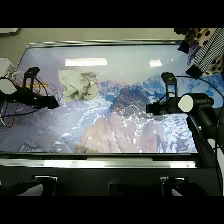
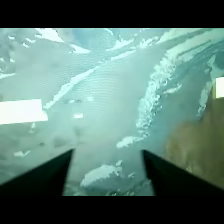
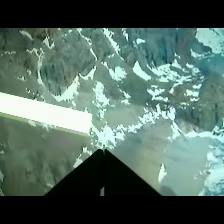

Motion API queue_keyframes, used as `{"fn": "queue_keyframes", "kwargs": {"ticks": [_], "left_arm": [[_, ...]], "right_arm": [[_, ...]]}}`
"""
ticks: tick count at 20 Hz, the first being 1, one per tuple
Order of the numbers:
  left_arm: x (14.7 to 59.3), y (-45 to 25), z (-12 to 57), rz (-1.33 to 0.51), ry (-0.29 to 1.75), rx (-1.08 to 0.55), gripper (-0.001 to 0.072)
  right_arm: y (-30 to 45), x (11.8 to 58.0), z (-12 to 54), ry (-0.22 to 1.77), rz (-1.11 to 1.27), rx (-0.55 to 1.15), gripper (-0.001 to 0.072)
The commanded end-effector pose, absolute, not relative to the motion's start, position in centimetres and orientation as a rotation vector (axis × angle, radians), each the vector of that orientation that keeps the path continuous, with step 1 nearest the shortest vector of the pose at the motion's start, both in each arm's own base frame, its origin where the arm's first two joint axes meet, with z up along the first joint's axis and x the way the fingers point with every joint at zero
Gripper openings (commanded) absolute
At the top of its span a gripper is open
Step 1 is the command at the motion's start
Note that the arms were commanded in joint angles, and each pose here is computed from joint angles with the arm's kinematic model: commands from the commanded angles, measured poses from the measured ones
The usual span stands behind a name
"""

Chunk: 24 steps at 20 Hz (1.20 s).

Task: Fold the clothes and pants, and hang the long-sleeved shirts on hangers.

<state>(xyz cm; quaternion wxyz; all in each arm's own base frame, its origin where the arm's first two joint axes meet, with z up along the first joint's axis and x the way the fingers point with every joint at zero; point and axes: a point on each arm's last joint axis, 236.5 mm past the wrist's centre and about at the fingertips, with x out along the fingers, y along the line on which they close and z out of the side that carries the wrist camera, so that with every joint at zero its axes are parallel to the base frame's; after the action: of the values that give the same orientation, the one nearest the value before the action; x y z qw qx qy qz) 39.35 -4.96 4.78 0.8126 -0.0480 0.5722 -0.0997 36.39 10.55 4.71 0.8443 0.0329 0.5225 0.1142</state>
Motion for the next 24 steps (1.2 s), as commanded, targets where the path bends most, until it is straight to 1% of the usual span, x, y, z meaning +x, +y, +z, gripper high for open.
{"fn": "queue_keyframes", "kwargs": {"ticks": [1,2,3,4,5,8,10,13,14,15,16,19,21,24], "left_arm": [[44.1,-4.6,7.1,-0.140,1.061,-0.184,0.0720],[46.1,-4.6,7.7,-0.124,1.028,-0.210,0.0720],[48.0,-4.7,7.1,-0.114,1.035,-0.230,0.0720],[49.6,-4.8,5.7,-0.109,1.063,-0.241,0.0720],[51.3,-5.1,3.5,-0.112,1.099,-0.240,0.0720],[55.0,-6.3,-3.5,-0.103,1.190,-0.260,0.0720],[56.2,-7.4,-7.2,-0.115,1.232,-0.251,0.0720],[57.1,-9.1,-9.3,-0.137,1.250,-0.234,0.0720],[57.1,-9.5,-9.0,-0.147,1.249,-0.233,0.0607],[56.4,-9.8,-8.4,-0.174,1.273,-0.224,0.0183],[55.5,-10.3,-7.6,-0.226,1.304,-0.194,0.0016],[51.5,-11.3,-4.1,-0.291,1.417,-0.179,0.0013],[48.3,-14.8,-0.8,-0.394,1.455,-0.186,0.0012],[42.2,-21.5,2.4,-0.498,1.494,-0.139,0.0012]], "right_arm": [[10.9,36.6,5.0,1.093,0.240,0.102,0.0041],[10.9,36.3,4.8,1.106,0.237,0.104,0.0078],[10.9,36.1,4.7,1.119,0.236,0.105,0.0145],[10.8,35.8,4.6,1.133,0.237,0.103,0.0186],[10.8,35.5,4.4,1.145,0.237,0.101,0.0206],[10.7,34.9,4.1,1.175,0.238,0.097,0.0211],[10.7,34.7,4.0,1.185,0.238,0.095,0.0211],[10.7,34.5,4.0,1.190,0.238,0.095,0.0212],[10.7,34.5,4.0,1.193,0.238,0.095,0.0212],[10.7,34.3,3.9,1.202,0.239,0.093,0.0212],[10.6,33.8,3.7,1.223,0.236,0.095,0.0212],[10.3,31.4,3.0,1.329,0.234,0.085,0.0211],[10.1,29.8,3.3,1.373,0.250,0.061,0.0211],[9.4,28.3,5.2,1.351,0.266,0.014,0.0211]]}}
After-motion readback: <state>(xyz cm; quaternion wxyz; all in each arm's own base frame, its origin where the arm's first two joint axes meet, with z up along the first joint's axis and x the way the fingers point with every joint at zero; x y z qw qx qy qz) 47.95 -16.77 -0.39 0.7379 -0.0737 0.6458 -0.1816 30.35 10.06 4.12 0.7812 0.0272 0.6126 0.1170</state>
